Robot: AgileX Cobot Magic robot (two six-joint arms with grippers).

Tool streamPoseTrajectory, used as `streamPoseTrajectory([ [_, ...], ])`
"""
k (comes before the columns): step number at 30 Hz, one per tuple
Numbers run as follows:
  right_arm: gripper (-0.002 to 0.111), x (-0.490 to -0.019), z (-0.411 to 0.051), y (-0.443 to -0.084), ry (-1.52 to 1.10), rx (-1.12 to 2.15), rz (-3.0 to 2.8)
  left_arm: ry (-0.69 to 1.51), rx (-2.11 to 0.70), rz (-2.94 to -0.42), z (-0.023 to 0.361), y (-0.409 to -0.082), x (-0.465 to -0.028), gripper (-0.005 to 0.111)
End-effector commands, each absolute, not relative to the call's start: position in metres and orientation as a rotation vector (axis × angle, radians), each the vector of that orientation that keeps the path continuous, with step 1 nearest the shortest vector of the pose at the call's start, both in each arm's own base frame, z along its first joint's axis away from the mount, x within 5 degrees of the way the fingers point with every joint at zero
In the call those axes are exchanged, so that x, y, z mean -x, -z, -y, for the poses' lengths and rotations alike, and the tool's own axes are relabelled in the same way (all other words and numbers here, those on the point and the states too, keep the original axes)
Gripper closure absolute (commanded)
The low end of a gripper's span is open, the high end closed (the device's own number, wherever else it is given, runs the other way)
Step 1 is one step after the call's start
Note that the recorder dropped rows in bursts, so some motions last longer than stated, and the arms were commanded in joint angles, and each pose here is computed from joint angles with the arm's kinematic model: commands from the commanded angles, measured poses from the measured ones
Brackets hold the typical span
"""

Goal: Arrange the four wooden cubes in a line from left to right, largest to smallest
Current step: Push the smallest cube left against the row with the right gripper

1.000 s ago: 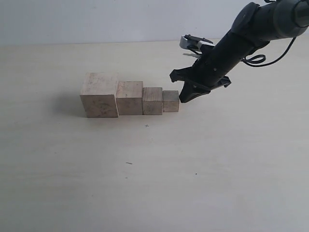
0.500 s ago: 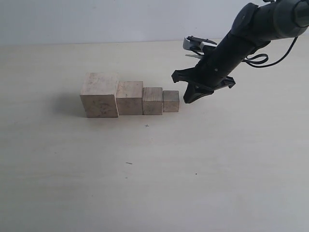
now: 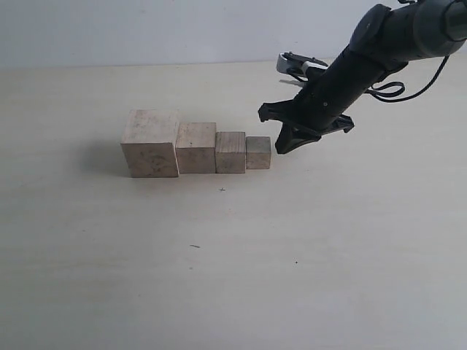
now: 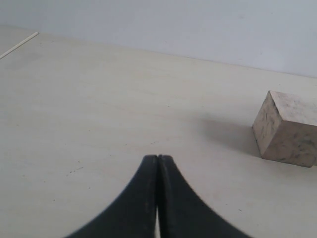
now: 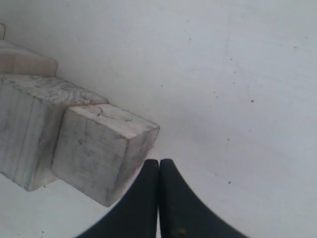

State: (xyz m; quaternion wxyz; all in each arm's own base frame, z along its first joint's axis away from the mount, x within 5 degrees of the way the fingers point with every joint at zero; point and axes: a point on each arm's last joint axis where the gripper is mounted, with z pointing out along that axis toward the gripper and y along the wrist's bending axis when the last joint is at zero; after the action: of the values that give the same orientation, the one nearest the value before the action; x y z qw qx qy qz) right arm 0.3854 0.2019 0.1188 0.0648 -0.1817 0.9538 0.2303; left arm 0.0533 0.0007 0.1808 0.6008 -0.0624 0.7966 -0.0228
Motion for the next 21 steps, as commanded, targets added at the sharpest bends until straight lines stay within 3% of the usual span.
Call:
streamPoseTrajectory([
  [1,0.108,-0.388,-0.202,-0.120,-0.688,0.522,-2.865,0.052,0.138,-1.835,-0.001,-0.181,-0.053,0.107],
  [21,0.108,-0.388,-0.202,-0.107,-0.680,0.518,-2.892,0.052,0.138,-1.835,-0.001,-0.181,-0.053,0.107],
])
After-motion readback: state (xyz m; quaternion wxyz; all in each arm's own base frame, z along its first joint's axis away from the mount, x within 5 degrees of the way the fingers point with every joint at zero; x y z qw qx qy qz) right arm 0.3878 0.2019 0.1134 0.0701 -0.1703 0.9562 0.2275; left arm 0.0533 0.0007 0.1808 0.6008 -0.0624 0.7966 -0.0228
